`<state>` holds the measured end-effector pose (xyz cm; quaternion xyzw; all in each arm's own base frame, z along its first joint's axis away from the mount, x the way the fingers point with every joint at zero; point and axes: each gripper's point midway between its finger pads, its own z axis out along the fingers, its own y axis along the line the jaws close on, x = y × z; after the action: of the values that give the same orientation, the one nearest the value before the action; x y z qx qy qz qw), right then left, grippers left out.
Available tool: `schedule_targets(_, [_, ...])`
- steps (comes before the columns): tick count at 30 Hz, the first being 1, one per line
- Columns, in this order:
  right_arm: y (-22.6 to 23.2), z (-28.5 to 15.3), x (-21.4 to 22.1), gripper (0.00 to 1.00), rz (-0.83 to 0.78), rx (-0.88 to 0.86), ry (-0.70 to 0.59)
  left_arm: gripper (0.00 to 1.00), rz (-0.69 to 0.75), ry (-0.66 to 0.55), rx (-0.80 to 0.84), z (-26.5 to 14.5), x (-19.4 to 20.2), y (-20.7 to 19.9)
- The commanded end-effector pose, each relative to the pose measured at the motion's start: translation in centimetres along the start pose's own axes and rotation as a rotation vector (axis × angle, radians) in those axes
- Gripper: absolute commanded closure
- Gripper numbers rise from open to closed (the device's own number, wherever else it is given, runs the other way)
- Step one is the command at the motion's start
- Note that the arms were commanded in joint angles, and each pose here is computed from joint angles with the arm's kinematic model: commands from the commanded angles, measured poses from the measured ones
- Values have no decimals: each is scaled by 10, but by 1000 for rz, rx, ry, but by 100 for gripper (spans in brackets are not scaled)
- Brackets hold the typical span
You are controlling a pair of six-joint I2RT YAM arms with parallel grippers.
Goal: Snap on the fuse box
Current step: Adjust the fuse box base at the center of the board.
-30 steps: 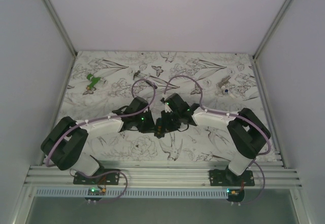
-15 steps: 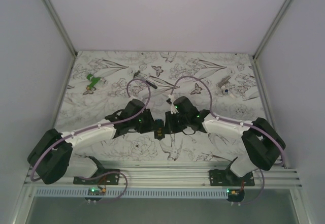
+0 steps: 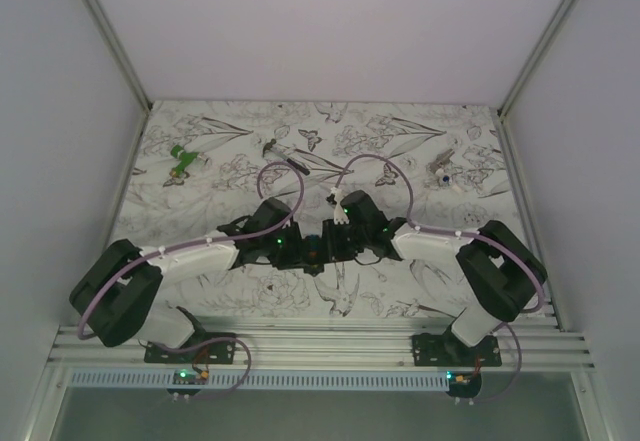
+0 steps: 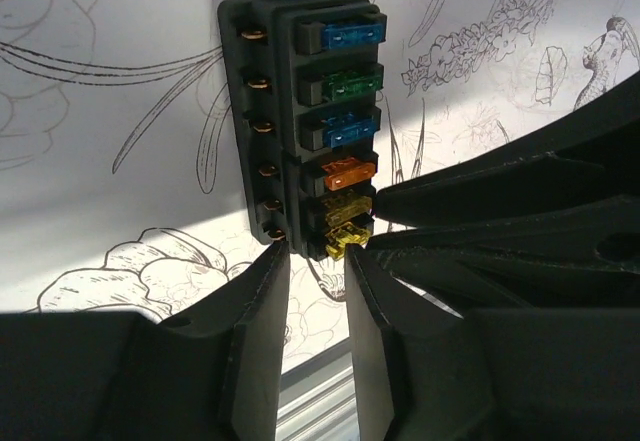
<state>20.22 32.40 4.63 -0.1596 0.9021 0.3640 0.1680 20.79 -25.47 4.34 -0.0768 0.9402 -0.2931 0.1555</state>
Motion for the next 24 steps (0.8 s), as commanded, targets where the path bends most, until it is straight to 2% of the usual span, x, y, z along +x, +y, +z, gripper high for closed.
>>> schedule_targets(1, [-5,1,2,69,11,23,5,69,21,34,20,-1,3,-9])
schedule_targets(13, [-4,3,8,72,8,6,40,74,17,60,15,3,8,-8])
schedule_targets(24, [-12,11,20,77,3,48,103,79,-17,73,-46,11,15,11])
